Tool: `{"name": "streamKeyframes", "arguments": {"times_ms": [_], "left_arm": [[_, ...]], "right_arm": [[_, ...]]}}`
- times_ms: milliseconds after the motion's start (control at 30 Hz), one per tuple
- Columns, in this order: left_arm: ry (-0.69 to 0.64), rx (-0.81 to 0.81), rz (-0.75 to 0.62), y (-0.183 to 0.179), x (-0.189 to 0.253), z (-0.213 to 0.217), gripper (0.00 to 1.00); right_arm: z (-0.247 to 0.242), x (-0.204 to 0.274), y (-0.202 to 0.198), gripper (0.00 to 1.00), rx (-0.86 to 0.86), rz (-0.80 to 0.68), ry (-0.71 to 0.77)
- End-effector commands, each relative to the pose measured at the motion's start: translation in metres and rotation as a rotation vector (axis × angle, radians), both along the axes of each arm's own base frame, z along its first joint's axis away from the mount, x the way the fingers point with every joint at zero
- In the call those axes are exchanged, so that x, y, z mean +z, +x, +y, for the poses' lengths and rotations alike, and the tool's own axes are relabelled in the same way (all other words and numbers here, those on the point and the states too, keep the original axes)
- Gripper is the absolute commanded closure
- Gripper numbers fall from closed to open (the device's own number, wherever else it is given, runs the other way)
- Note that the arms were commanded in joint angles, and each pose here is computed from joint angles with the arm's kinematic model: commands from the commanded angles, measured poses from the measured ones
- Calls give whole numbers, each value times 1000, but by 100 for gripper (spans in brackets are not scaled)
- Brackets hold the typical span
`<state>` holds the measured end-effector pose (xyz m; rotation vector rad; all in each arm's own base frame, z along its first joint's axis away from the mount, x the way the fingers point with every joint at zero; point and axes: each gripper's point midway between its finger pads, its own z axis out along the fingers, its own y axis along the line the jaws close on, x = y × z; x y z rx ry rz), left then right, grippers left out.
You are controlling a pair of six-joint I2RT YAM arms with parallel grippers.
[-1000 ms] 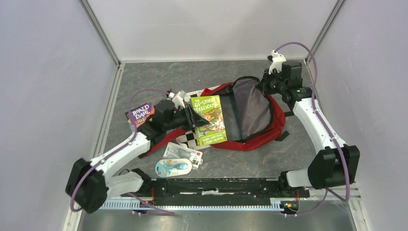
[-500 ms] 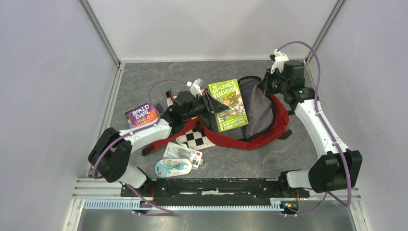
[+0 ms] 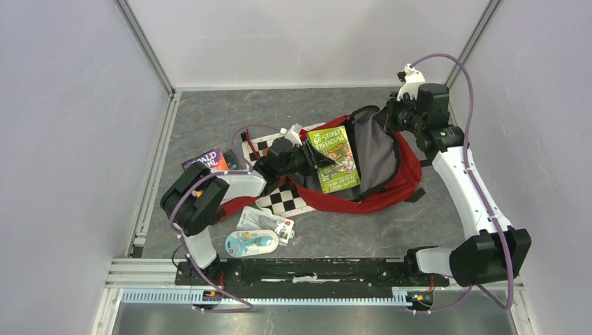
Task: Pack the student bag
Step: Place the book in the student bag.
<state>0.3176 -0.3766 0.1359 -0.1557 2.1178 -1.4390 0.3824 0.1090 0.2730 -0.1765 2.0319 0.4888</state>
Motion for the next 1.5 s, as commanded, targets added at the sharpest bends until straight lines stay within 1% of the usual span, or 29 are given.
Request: {"name": "streamKeyframes", "arguments": {"times_ms": [0,100,233,367,500,600,633,700,800,967,1100,1200,1333,1400,1467], "left_arm": [[-49,52,-109,22,20,-7,98],[-4,59,-64,25,3,-10,98],[-1,34,-56,23,8,-28,98],[-65,11,-66,23,31,-51,98],[-202,-31,-93,24,75,-78,98],[-277,-61,-129,22,104,-93,98],[-294,-69,-142,22,113,-97,98],[-299,-76,-157,21,117,-101,98],[-265,-57,-145,26,95,-102,98],[-146,-27,-81,36,28,-106,98],[-89,-27,-45,36,-6,-114,98],[-30,-26,-23,34,-17,-120,98],[3,-32,-63,28,-6,-133,97],[38,-41,-77,25,-5,-140,93],[78,-55,-74,22,-9,-142,86]], "right_arm": [[10,73,-1,100,29,-195,76],[13,76,-1,100,35,-201,81],[19,72,-1,100,41,-191,78],[27,68,0,100,45,-184,67],[37,63,0,100,58,-174,61],[42,59,1,100,66,-166,57],[44,59,1,100,70,-164,57],[47,57,1,100,76,-160,55],[51,56,1,100,85,-158,53],[58,50,1,100,93,-146,44],[62,42,0,100,100,-130,36],[63,37,1,100,99,-120,30],[61,31,1,100,82,-114,15],[57,29,1,100,62,-115,0],[48,25,1,100,22,-114,-31]]}}
